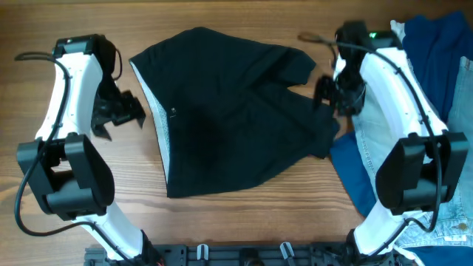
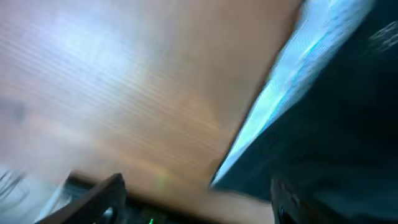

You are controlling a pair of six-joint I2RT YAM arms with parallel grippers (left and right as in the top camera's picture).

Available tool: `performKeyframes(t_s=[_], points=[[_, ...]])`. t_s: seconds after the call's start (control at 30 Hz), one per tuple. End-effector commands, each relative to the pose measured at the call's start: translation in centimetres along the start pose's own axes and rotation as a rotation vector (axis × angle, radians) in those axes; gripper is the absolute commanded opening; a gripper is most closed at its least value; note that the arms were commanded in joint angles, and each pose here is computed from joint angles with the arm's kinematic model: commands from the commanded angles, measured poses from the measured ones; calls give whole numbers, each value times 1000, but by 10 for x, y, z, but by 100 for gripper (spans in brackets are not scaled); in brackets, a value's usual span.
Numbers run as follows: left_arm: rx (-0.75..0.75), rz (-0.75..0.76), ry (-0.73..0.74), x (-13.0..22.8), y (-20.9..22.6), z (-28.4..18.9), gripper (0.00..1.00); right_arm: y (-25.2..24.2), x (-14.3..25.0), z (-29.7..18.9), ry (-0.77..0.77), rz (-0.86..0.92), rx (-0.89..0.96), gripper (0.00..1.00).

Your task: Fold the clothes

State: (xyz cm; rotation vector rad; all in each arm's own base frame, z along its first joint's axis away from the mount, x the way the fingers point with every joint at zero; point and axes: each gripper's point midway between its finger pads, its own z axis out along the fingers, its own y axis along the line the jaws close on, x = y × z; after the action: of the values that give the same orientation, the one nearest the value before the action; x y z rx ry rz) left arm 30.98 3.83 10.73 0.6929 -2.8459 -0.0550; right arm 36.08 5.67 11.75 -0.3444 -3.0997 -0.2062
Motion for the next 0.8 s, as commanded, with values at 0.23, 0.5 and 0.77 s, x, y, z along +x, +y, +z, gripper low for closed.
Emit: performKeyframes(t_s=[0.23,0.5,0.77], points=[[357,62,-183,-41,-75,-24,71,-2,23,-6,72,-7,-5,64],[320,114,-58,-15,-94,36,68,-42,156,80,520,69,132,46],[335,119,-91,-24,-99,43,76,-63,141,79,425,97,290,51]])
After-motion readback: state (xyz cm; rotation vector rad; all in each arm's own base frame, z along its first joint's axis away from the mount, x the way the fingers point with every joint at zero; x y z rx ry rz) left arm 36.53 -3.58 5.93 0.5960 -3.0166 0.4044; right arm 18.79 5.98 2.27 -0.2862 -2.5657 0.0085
